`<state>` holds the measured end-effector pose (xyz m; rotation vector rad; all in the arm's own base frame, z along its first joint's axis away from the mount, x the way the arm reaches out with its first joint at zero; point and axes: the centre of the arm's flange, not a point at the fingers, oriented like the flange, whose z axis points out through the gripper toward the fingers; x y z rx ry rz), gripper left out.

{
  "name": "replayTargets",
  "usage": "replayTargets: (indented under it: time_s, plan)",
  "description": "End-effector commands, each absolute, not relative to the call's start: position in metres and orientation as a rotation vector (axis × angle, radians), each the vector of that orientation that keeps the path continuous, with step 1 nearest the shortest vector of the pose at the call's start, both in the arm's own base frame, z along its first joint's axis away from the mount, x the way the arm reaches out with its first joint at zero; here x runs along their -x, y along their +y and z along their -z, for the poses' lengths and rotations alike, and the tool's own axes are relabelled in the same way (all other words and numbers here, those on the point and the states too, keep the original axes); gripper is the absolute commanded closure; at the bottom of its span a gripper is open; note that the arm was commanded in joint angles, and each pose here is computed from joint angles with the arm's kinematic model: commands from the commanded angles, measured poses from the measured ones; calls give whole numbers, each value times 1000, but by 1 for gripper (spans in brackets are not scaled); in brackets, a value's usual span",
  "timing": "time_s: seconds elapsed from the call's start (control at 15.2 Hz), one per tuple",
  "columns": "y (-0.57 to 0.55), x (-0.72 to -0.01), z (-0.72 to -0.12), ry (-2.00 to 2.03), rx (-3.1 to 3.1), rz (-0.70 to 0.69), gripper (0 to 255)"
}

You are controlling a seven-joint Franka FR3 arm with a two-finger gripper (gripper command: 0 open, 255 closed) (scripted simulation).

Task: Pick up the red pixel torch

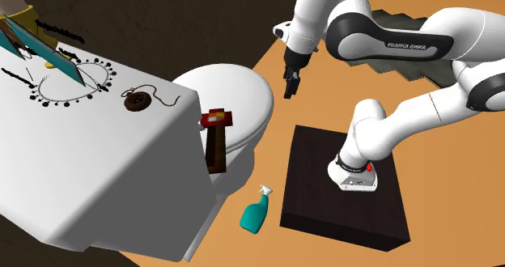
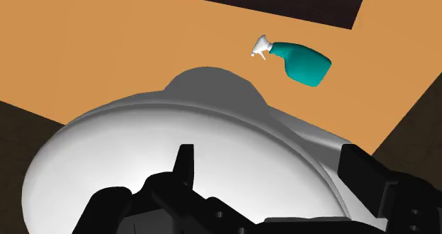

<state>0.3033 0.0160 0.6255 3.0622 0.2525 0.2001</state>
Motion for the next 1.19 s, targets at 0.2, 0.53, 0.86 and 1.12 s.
replayTargets:
  time_s: [0.2, 0.53, 0.86, 1.12]
  plan:
    - [50, -323, -621, 6, -3104, -133, 0]
    - [100, -368, -613, -413, -3127, -16, 0]
    - [136, -423, -604, -837, -3088, 105, 0]
    - [155, -473, -596, -1174, -3011, 203, 0]
